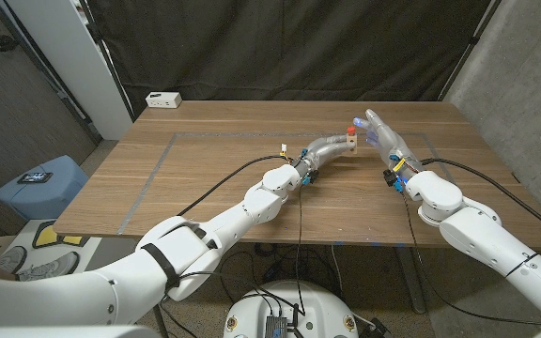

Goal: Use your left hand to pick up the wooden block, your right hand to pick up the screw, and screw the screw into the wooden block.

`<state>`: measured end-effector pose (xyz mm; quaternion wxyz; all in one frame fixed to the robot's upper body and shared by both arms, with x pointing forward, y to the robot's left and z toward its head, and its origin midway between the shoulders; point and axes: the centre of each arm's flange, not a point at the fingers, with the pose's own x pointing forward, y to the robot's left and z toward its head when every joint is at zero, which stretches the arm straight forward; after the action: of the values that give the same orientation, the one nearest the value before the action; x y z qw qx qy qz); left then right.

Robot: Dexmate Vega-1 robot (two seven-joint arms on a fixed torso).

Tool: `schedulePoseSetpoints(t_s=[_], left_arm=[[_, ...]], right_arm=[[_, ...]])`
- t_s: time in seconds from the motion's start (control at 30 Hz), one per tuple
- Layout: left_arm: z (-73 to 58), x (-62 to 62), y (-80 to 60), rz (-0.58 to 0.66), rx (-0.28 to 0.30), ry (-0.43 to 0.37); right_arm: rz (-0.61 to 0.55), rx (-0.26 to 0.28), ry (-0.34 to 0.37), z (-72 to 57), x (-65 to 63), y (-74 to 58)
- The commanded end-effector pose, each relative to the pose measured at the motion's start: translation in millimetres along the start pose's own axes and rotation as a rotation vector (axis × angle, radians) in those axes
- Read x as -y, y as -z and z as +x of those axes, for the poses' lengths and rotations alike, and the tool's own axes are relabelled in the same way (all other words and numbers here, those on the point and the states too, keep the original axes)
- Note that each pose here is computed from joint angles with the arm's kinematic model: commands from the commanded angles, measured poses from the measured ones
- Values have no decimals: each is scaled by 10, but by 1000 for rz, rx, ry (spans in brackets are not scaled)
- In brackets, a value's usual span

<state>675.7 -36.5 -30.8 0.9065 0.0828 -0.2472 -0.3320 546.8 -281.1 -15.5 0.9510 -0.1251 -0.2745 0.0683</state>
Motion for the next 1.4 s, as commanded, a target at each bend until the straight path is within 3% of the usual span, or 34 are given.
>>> schedulePoseSetpoints(t_s=[0.03,1.4], left_arm=[[-10,4,2,3,-3,4],[0,0,-4,5,-1,-2]], right_arm=[[-6,-17,4,5,37,35],[23,-31,2,-41,-40,124]])
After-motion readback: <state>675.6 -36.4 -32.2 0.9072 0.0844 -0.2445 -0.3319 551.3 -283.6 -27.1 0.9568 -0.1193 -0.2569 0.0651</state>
